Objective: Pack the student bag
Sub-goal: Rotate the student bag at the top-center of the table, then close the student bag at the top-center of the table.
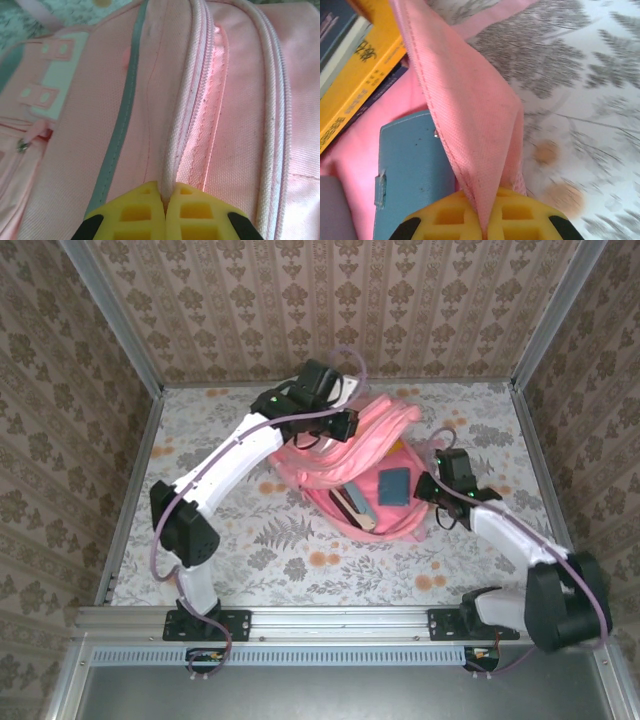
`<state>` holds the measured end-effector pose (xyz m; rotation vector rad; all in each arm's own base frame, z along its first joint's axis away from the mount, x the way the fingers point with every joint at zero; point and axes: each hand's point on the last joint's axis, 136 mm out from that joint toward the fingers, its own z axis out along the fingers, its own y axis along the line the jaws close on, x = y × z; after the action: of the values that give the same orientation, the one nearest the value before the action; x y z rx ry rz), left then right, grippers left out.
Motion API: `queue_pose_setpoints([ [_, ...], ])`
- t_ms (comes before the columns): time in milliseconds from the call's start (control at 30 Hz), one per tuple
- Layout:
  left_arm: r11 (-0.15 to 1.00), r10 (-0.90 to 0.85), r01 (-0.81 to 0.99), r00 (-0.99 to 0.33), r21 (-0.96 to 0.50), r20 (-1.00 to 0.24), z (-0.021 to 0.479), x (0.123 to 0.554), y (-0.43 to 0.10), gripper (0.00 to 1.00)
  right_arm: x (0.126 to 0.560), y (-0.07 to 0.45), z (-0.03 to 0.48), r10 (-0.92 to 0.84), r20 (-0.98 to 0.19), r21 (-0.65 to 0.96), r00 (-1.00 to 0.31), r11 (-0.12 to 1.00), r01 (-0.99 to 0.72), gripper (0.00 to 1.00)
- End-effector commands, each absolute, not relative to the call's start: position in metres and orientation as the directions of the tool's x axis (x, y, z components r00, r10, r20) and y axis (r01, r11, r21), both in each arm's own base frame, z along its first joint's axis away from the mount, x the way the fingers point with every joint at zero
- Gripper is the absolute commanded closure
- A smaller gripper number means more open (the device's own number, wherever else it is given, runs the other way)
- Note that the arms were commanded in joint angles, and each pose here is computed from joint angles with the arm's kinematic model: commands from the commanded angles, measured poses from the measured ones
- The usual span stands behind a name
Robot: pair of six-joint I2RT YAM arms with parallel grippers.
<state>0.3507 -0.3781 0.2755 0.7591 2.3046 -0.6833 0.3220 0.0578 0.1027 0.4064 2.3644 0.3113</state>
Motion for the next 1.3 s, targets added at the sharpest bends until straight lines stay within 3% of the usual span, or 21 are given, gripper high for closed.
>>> queue_pose_setpoints([
  [0, 0.722, 0.393, 0.682, -0.546, -0.12, -0.74, 0.281, 0.381, -0.381, 1.0, 0.298, 0.039, 0.108, 0.456, -0.627, 0.351, -0.631, 0.889, 0.293, 1.0],
  [100, 0.723, 0.42, 0.688, -0.515, -0.068, -0.747, 0.273, 0.393, -0.385, 1.0, 0.275, 0.06, 0.103, 0.474, -0.605, 0.416, -0.64, 0.873, 0.253, 0.99],
  [200, 0.717, 0.443, 0.697, -0.49, -0.032, -0.75, 0.266, 0.398, -0.384, 1.0, 0.259, 0.091, 0.102, 0.442, -0.611, 0.444, -0.657, 0.878, 0.179, 0.9],
  [367, 0.667, 0.471, 0.743, -0.476, -0.053, -0.743, 0.252, 0.386, -0.383, 1.0, 0.251, 0.106, 0.108, 0.389, -0.62, 0.424, -0.681, 0.897, 0.127, 0.6],
  [500, 0.647, 0.488, 0.759, -0.487, -0.074, -0.724, 0.238, 0.374, -0.377, 1.0, 0.252, 0.1, 0.143, 0.324, -0.688, 0.37, -0.649, 0.927, 0.07, 0.51],
  [667, 0.649, 0.487, 0.755, -0.51, -0.097, -0.709, 0.222, 0.365, -0.363, 1.0, 0.255, 0.094, 0.185, 0.275, -0.739, 0.334, -0.615, 0.942, 0.019, 0.5],
  [733, 0.644, 0.492, 0.755, -0.534, -0.125, -0.688, 0.216, 0.357, -0.361, 0.92, 0.257, 0.093, 0.201, 0.253, -0.754, 0.316, -0.606, 0.949, 0.003, 0.5],
  [800, 0.648, 0.483, 0.746, -0.558, -0.153, -0.674, 0.212, 0.351, -0.358, 0.73, 0.26, 0.096, 0.213, 0.226, -0.767, 0.299, -0.6, 0.954, -0.024, 0.49],
  [867, 0.664, 0.454, 0.726, -0.584, -0.182, -0.672, 0.211, 0.348, -0.353, 0.63, 0.266, 0.104, 0.22, 0.169, -0.774, 0.271, -0.61, 0.959, -0.078, 0.49],
  [967, 0.695, 0.367, 0.674, -0.632, -0.25, -0.682, 0.216, 0.35, -0.339, 0.4, 0.28, 0.121, 0.223, 0.068, -0.763, 0.219, -0.643, 0.963, -0.157, 0.46],
  [1167, 0.807, 0.16, 0.487, -0.724, -0.334, -0.671, 0.212, 0.365, -0.292, 0.32, 0.33, 0.141, 0.218, -0.017, -0.738, 0.144, -0.675, 0.973, -0.183, 0.46],
  [1267, 0.885, 0.062, 0.328, -0.786, -0.329, -0.616, 0.183, 0.377, -0.264, 0.35, 0.366, 0.145, 0.205, -0.03, -0.696, 0.117, -0.718, 0.981, -0.154, 0.46],
])
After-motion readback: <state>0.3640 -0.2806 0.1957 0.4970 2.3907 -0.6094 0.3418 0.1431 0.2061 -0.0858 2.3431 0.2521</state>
